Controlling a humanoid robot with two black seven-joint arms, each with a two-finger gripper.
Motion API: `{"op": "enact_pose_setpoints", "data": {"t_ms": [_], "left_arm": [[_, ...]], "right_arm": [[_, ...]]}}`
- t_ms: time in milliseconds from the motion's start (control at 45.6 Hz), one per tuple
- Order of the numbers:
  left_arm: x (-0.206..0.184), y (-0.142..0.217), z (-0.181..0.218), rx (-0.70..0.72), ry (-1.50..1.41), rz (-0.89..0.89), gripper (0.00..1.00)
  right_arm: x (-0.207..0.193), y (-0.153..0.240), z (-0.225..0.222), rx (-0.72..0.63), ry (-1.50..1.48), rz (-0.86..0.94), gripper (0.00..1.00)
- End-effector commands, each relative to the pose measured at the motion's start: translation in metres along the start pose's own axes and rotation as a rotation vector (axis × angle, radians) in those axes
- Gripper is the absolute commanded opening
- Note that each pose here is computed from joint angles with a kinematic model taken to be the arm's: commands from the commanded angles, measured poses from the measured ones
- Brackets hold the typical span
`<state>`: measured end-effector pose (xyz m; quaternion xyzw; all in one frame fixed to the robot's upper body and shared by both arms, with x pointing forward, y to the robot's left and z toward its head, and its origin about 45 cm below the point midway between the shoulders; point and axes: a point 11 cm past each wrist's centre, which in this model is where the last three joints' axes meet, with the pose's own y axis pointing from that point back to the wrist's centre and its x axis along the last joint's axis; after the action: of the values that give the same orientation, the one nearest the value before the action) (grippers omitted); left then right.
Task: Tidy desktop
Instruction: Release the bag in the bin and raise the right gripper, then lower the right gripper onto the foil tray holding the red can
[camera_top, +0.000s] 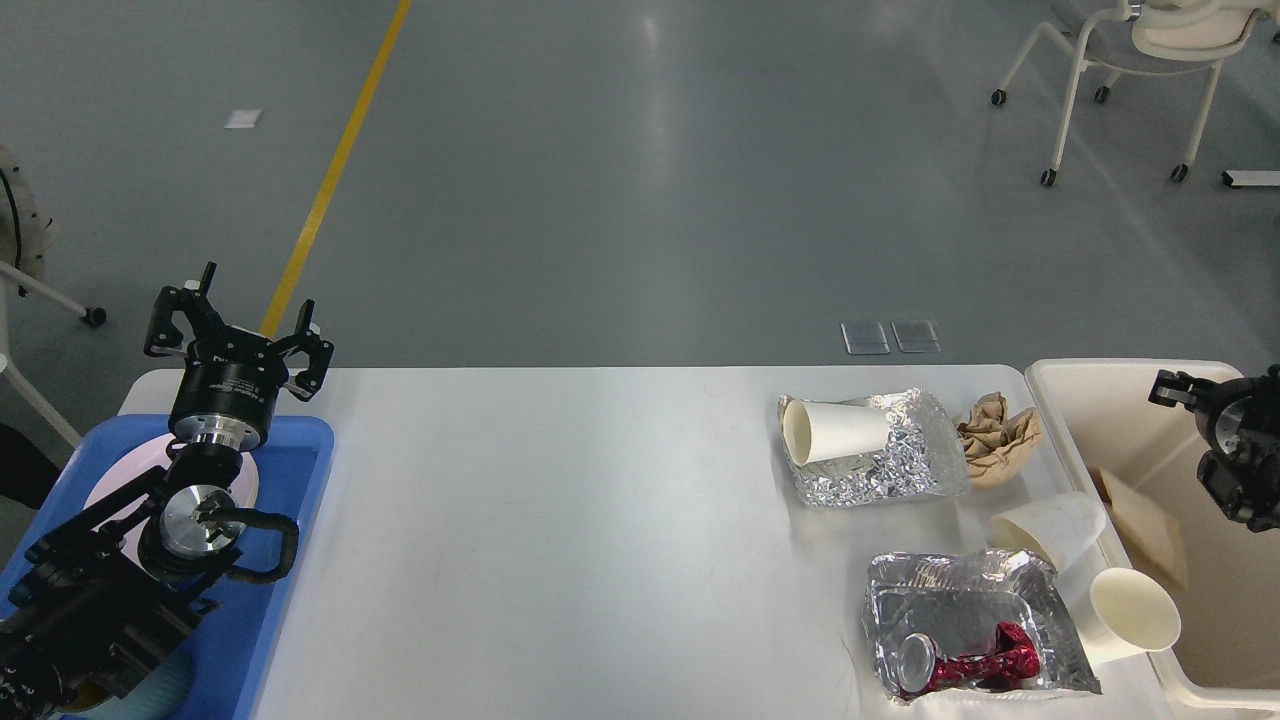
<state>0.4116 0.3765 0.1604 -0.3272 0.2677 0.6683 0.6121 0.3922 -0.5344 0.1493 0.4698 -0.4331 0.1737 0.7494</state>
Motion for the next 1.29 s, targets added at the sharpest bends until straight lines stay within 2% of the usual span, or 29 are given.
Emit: {"op": "enact_pose_setpoints", "data": {"t_ms": [0,153,329,460,592,811,898,1030,1271], "left_arm": [[0.0,0.0,0.0,0.0,0.0,0.0,0.97],[0.0,0.0,0.0,0.0,0.0,0.0,0.97],[0.0,0.0,0.0,0.0,0.0,0.0,0.97],[-0.001,0.0,0.0,-0.001,0.0,-0.001,0.97],[0.0,0.0,0.0,0.0,0.0,0.0,0.97],[-0.001,0.0,0.0,-0.001,0.0,-0.001,0.97],[0.0,0.0,0.0,0.0,0.0,0.0,0.97],[0.0,0.0,0.0,0.0,0.0,0.0,0.97],[0.0,0.0,0.0,0.0,0.0,0.0,0.97]], "right_arm": [[0.017,0.006,-0.025,0.05,-0.037,-0.026,1.0],[0.055,0.031,-0.085,0.172,-0.072,-0.075,1.0],[0.08,0.091,-0.161,0.352,-0.044,-0.209,1.0],[0.075,0.158,-0.204,0.48,0.044,-0.398,1.0],[0.064,0.218,-0.227,0.562,0.175,-0.54,1.0],[0.008,0.3,-0.24,0.618,0.406,-0.769,1.0],[0.0,0.302,-0.244,0.634,0.376,-0.784,1.0],[-0.013,0.271,-0.24,0.594,0.203,-0.774,1.0],[-0.045,0.191,-0.232,0.373,-0.273,-0.735,1.0]]}}
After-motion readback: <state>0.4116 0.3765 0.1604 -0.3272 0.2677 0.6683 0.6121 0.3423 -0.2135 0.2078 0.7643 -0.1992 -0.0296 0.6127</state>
